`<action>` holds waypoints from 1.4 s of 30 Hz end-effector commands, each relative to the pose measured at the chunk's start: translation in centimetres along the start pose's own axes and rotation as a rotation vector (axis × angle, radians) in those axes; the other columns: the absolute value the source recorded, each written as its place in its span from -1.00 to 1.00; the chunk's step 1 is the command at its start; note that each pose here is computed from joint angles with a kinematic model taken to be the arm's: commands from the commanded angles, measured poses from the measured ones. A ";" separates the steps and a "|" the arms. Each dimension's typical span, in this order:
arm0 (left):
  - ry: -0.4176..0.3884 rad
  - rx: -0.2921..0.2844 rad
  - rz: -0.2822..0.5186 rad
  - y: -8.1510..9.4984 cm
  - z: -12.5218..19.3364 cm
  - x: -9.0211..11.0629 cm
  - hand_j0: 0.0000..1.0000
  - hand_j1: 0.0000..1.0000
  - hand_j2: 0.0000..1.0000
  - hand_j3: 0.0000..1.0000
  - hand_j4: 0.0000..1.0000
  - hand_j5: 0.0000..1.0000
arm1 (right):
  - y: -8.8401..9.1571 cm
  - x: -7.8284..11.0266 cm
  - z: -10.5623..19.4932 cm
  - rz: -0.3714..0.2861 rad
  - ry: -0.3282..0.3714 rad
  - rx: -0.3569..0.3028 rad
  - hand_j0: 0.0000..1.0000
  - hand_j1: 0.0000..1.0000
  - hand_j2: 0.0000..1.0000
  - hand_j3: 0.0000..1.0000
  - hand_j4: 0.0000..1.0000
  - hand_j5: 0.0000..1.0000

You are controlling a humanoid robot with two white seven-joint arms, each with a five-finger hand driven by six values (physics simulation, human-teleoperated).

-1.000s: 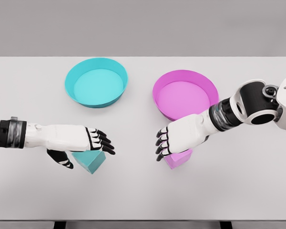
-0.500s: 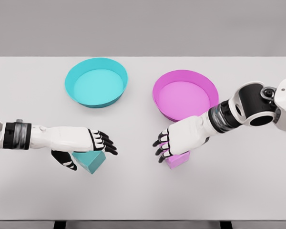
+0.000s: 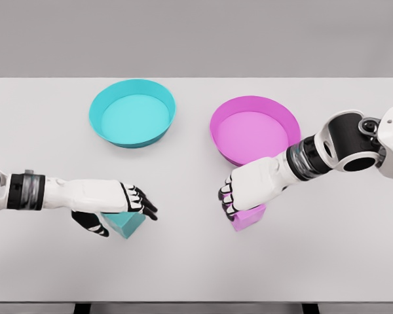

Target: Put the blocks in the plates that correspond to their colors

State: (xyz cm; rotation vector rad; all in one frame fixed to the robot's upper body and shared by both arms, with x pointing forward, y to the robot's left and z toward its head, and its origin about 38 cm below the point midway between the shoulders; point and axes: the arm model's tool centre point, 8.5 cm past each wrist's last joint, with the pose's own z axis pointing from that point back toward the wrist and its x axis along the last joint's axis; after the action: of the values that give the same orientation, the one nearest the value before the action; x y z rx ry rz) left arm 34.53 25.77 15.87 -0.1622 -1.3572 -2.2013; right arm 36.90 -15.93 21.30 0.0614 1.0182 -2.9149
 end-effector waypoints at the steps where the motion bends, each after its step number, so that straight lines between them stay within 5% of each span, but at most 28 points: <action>1: 0.005 -0.003 -0.005 0.0 0.1 -0.1 0.52 0.52 0.52 0.52 0.52 0.52 | 0.0 -0.1 0.1 -0.001 0.003 0.002 0.11 0.11 0.11 0.11 0.11 0.11; 10: -0.001 0.018 -0.021 0.9 0.3 0.3 0.09 0.09 0.09 0.09 0.09 0.09 | -0.9 -0.8 1.0 0.004 0.027 -0.022 0.10 0.10 0.10 0.10 0.10 0.10; 31: -0.011 0.094 -0.152 6.1 1.5 1.8 0.10 0.10 0.10 0.10 0.10 0.10 | -3.4 -2.3 3.8 -0.091 0.034 -0.171 0.09 0.09 0.09 0.09 0.09 0.09; 35: 0.001 0.112 -0.178 7.4 2.1 1.7 0.10 0.10 0.10 0.10 0.10 0.10 | -4.2 -3.0 5.1 -0.086 0.070 -0.206 0.10 0.10 0.10 0.10 0.10 0.10; 42: 0.017 0.174 -0.192 9.2 3.5 1.6 0.10 0.10 0.10 0.10 0.10 0.10 | -4.0 -6.1 8.3 -0.185 0.153 -0.293 0.10 0.10 0.10 0.10 0.10 0.10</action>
State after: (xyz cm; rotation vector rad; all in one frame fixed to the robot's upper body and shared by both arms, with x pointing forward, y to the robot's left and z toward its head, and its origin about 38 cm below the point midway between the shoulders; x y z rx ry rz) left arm 37.03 24.71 24.95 0.0405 -1.5883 -2.2336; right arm 41.79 -17.19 29.96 0.1750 1.4841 -2.9114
